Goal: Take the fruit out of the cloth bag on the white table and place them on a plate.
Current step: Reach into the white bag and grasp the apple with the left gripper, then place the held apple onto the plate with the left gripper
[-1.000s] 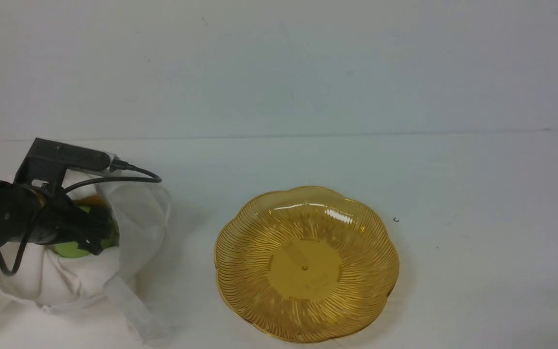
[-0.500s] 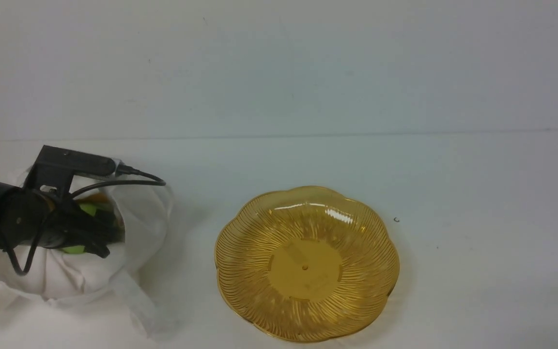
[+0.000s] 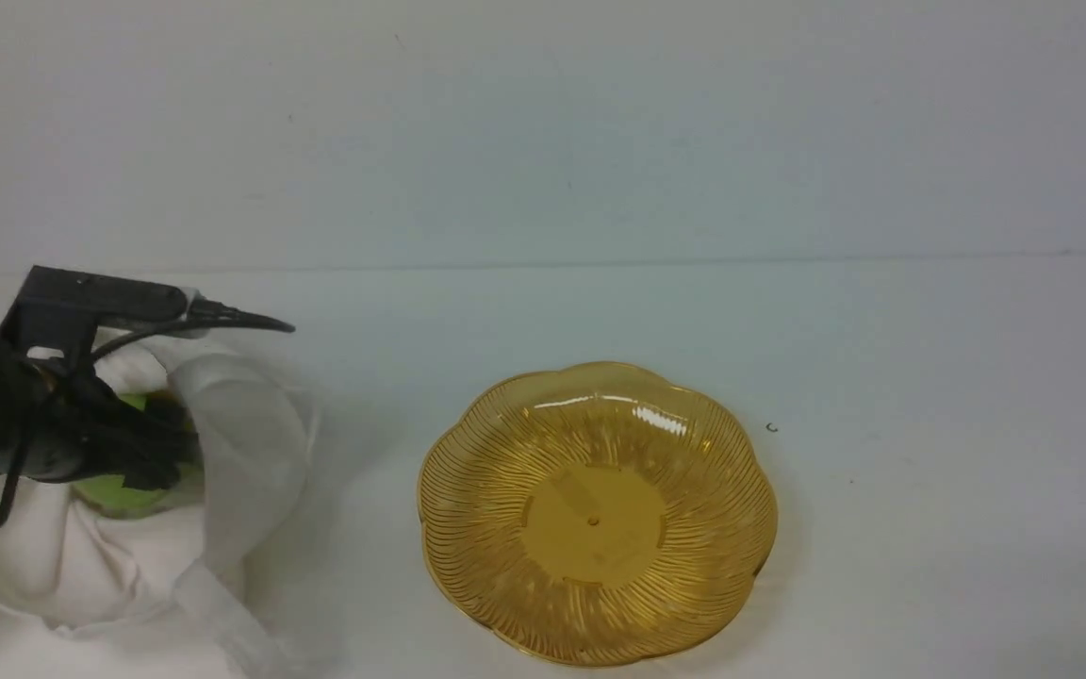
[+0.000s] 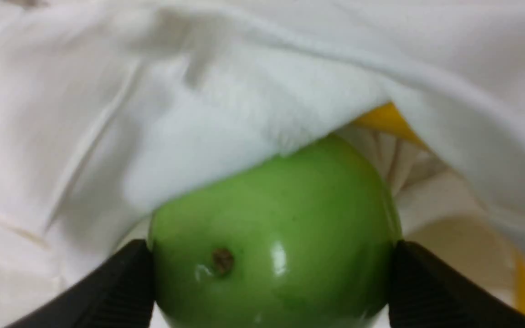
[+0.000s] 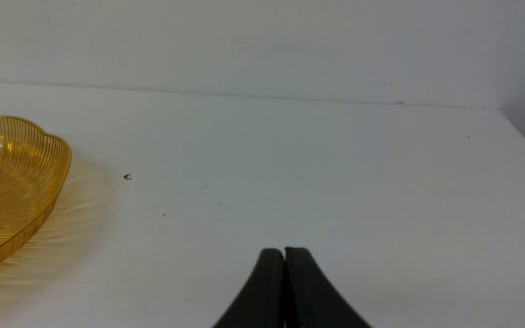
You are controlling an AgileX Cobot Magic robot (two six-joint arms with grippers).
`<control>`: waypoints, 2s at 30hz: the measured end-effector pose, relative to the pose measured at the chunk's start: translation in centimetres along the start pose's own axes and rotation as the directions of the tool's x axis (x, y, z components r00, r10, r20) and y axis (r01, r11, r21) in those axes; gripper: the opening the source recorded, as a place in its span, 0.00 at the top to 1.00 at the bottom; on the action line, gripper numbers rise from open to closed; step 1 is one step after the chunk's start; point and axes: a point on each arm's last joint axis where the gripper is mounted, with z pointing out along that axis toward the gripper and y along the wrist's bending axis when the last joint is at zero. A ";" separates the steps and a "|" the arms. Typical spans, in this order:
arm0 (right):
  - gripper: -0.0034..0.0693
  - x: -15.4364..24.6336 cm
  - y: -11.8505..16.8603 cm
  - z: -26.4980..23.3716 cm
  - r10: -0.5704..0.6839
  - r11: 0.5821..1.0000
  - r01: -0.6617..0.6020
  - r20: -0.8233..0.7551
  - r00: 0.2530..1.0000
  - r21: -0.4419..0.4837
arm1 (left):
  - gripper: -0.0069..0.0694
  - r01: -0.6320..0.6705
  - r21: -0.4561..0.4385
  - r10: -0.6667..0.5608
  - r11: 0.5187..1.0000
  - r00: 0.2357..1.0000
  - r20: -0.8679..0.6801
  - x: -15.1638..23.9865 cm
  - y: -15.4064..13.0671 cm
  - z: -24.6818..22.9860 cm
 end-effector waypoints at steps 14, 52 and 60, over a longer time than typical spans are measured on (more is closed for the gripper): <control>0.97 0.0 0.0 0.0 0.000 1.000 0.000 0.000 1.000 0.000 | 0.12 0.176 0.029 -0.171 0.984 0.975 -0.144 2.0 0.0 -7.8; 0.97 0.0 0.0 0.0 0.000 1.000 0.000 0.000 1.000 0.000 | 0.12 -0.143 0.500 0.110 0.854 0.989 0.095 -0.9 -20.6 -0.8; 0.97 0.0 0.0 0.0 0.000 1.000 0.000 0.000 1.000 0.000 | 0.01 -0.224 0.494 0.163 0.840 0.973 0.164 -2.0 -21.0 -1.1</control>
